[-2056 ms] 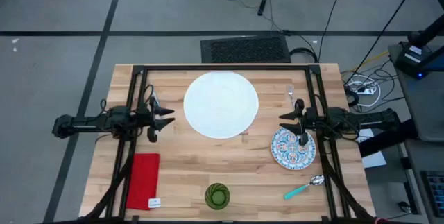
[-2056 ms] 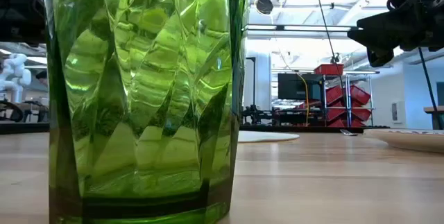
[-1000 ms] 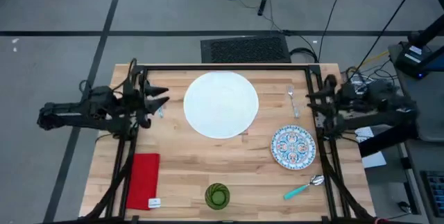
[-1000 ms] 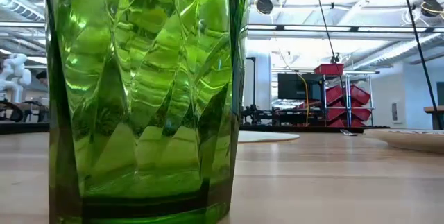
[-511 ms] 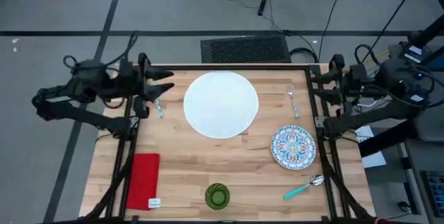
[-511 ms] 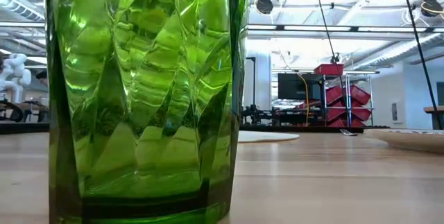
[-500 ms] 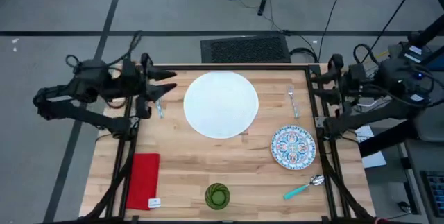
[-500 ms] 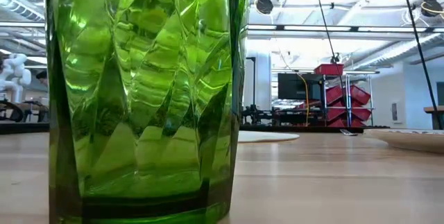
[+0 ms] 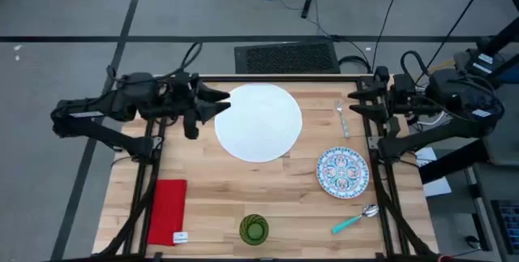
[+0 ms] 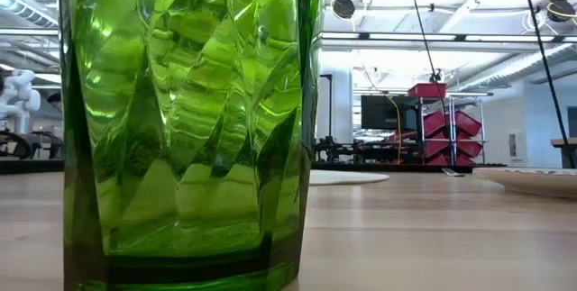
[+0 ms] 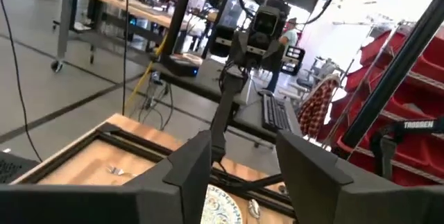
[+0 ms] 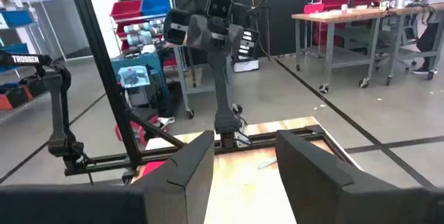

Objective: Set table place
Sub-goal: Move the white table mat to the center of the table

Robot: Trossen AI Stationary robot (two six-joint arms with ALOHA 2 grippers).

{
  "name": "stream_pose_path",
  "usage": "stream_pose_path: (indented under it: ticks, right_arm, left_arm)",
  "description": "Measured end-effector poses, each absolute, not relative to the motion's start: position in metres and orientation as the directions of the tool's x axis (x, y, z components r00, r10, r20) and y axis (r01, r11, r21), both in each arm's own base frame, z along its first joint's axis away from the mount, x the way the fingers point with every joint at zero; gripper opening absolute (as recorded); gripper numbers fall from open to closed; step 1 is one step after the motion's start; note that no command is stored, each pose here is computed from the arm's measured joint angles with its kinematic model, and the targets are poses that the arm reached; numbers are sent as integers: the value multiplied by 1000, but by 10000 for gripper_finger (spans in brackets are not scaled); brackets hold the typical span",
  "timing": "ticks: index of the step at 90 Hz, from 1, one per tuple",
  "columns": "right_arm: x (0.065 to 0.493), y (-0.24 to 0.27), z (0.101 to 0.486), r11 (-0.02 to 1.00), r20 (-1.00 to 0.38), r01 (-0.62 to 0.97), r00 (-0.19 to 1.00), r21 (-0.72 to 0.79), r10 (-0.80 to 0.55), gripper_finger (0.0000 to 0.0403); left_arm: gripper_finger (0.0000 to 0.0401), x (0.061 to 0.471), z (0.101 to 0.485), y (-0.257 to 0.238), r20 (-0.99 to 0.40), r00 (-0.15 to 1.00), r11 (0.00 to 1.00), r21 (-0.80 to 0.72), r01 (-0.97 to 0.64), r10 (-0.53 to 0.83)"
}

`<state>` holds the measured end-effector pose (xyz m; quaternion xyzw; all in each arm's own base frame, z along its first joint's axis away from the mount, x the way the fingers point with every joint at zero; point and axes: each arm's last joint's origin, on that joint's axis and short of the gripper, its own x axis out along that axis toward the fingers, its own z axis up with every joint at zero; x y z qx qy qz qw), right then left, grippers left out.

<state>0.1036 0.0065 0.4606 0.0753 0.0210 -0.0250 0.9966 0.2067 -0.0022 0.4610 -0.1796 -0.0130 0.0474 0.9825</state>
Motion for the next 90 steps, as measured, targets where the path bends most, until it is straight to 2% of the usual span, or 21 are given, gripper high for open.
stream_pose_path:
  ticks: [18,27,44,55,70,80,90]
  right_arm:
    - [113,7,461,978,-42,55,998,202,-48,141]
    - [120,8,465,965,-2,47,999,259,-48,141]
    - [132,9,472,942,69,22,996,336,-48,141]
    - [142,10,470,938,57,44,996,343,-67,141]
    - [164,8,454,897,-76,226,974,380,-213,141]
    - [179,1,437,780,-214,420,907,464,-362,141]
    - [194,-10,413,671,-394,568,821,478,-414,141]
  left_arm:
    - [149,209,459,-2,-8,995,932,-351,-93,96]
    - [149,209,457,-4,-22,999,935,-351,-53,48]
    - [149,206,458,-4,-21,999,936,-348,-45,40]
    - [149,199,449,-4,-131,991,938,-339,-72,29]
    - [149,178,432,-2,-344,937,937,-301,-177,66]
    - [149,166,422,1,-451,879,928,-237,-287,157]
    - [149,161,415,2,-524,830,923,-191,-333,191]
